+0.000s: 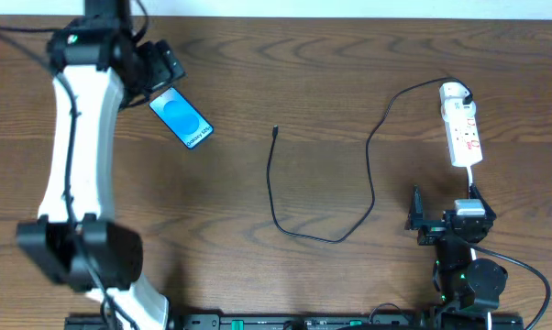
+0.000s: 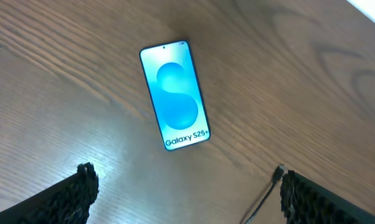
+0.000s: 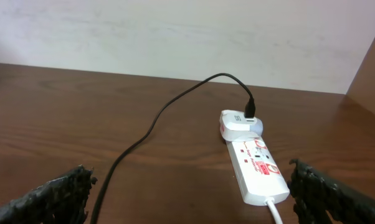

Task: Plug charger to phone and switch on socket
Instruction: 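Reach the left gripper forward over the blue phone, then lower the left gripper and grasp the blue phone's bottom edge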

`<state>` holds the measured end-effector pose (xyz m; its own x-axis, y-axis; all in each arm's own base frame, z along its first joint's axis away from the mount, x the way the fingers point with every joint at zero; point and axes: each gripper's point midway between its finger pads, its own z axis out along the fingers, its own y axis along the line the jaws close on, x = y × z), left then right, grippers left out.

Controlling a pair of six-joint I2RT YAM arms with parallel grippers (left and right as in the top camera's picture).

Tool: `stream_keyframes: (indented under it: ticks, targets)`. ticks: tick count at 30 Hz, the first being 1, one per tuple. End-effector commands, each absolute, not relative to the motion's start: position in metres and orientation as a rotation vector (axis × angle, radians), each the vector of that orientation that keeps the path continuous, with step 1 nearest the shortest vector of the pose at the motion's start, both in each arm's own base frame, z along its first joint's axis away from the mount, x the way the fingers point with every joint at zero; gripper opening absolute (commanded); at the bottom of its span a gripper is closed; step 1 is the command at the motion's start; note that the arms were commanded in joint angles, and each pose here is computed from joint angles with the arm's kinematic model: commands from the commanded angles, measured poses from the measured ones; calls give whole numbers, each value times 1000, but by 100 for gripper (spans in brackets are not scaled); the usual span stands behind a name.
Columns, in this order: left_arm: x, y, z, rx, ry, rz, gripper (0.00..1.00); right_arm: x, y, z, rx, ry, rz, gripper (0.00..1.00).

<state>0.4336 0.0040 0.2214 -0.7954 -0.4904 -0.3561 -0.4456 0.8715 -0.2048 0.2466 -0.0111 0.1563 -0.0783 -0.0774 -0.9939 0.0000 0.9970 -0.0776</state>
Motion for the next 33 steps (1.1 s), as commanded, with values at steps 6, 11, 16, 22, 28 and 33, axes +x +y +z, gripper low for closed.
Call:
stream_keyframes:
  ticks: [6, 11, 16, 22, 28, 33]
  targets:
    - [458, 3, 160, -930, 2710, -63, 95, 247, -8, 155, -66, 1651, -50, 99]
    - [464, 1, 114, -989, 2784, -38, 95, 247, -8, 155, -65, 1651, -50, 99]
    - [467, 1, 83, -1009, 2832, -10, 95, 247, -8, 155, -65, 1651, -50, 99]
    - [475, 1, 62, -1012, 2840, -6, 95, 247, -8, 155, -66, 1651, -50, 99]
    - [473, 2, 44, -1015, 2871, 13, 99, 247, -8, 155, -65, 1651, -50, 99]
    - [473, 2, 30, -1017, 2879, 18, 98, 247, -8, 155, -65, 1651, -50, 99]
